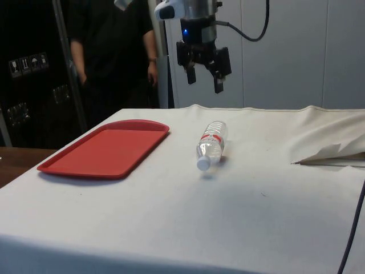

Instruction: Place the bottle upright on the tray.

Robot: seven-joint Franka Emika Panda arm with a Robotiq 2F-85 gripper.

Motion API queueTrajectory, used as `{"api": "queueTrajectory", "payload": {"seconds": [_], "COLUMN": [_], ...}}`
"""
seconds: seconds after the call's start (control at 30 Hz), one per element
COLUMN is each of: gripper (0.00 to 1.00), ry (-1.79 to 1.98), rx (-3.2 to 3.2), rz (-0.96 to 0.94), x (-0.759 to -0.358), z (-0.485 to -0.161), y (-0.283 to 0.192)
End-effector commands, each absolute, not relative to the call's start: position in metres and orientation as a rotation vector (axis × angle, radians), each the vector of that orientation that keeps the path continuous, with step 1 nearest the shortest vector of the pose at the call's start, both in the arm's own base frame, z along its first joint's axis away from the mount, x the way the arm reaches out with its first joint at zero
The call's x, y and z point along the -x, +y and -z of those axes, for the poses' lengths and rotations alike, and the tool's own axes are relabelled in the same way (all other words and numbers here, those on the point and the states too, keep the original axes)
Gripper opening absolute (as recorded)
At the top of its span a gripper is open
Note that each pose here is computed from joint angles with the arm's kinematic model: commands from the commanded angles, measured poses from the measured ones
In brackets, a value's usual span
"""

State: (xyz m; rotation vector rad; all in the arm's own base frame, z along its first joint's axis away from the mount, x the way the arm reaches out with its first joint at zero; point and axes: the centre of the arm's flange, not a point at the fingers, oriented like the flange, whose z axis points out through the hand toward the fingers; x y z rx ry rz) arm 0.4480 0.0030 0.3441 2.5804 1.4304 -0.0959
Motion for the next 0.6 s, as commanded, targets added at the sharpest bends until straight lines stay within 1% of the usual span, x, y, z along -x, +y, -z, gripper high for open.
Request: {"api": "queueTrajectory", "payload": {"seconds": [0.0,0.57], "gripper": [1.00,1.00], "ry": [1.444,1.540], "rx": [-2.555,-2.447], "rz": [0.092,0.146], "x": [-0.4485,-0.4491], "z": [-0.3427,-0.3351], "y": [0.0033,0.0039]}}
